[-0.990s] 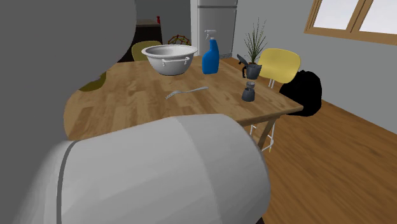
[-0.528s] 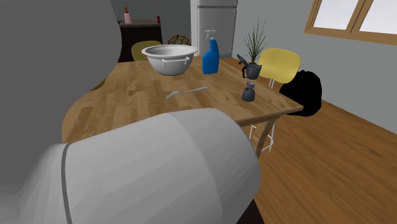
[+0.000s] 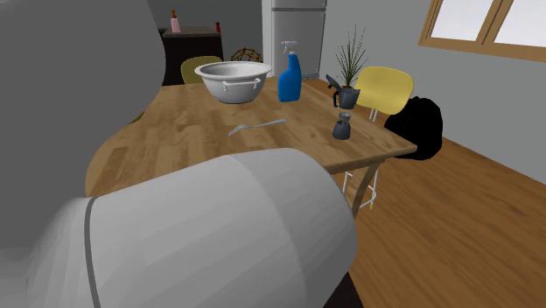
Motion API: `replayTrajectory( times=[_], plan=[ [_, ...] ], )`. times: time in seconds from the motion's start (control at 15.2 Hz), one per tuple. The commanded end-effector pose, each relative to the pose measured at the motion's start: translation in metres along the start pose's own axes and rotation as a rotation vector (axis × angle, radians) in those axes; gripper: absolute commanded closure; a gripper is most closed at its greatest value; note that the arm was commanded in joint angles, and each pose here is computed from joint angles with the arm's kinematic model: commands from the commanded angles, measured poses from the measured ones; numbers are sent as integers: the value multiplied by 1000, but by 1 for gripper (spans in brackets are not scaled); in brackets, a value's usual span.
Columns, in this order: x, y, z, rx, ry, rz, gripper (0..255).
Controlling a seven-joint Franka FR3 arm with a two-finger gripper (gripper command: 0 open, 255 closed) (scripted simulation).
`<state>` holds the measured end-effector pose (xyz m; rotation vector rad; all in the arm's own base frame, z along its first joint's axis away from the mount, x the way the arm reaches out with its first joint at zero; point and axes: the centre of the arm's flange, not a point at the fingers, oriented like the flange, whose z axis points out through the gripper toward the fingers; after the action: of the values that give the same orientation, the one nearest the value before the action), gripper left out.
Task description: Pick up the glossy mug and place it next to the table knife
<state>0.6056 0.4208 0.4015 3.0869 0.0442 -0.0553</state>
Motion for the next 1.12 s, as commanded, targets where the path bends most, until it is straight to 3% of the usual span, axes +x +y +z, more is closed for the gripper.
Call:
replayTrajectory(
  times=[0.0, 0.4, 0.86, 0.92, 1.06],
  plan=[
    [0, -1, 11, 1, 1, 0, 255],
    [1, -2, 42, 1, 1, 0, 255],
    [1, -2, 42, 1, 1, 0, 255],
    [1, -2, 42, 0, 1, 0, 0],
    [1, -2, 42, 0, 1, 0, 0]
  ],
)
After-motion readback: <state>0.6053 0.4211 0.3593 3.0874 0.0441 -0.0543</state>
